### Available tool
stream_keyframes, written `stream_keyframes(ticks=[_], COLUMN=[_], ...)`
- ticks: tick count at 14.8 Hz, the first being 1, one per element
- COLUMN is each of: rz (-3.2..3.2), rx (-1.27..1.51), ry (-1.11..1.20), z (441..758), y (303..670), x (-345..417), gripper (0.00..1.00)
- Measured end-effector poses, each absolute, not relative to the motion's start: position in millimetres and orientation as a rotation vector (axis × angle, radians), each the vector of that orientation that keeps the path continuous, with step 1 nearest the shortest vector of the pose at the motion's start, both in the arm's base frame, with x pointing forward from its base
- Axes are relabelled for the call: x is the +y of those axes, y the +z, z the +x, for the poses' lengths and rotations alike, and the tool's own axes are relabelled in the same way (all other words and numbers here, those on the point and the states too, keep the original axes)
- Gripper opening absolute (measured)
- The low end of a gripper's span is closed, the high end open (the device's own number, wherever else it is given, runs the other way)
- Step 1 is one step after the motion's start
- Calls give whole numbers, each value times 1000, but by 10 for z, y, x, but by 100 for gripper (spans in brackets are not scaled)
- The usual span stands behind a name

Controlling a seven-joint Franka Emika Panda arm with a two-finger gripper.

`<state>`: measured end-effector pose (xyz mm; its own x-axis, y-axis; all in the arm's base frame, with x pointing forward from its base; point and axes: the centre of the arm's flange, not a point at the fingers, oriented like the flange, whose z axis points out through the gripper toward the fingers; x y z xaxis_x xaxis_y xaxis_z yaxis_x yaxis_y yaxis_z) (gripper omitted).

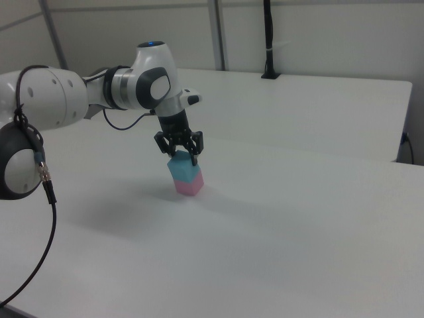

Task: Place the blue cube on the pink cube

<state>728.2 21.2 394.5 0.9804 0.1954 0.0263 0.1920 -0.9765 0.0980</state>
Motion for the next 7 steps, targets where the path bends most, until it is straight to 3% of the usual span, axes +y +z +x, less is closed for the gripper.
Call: stream_keyframes(ticks=[2, 3, 5, 7], rz=[3037, 3039, 3042, 3044], rx=[234, 204, 167, 133], ry=[71, 96, 109, 129], z=[7296, 7323, 7344, 7359], y=[3934, 3900, 3851, 3873], x=[214, 219, 221, 222], gripper=[66, 81, 99, 100])
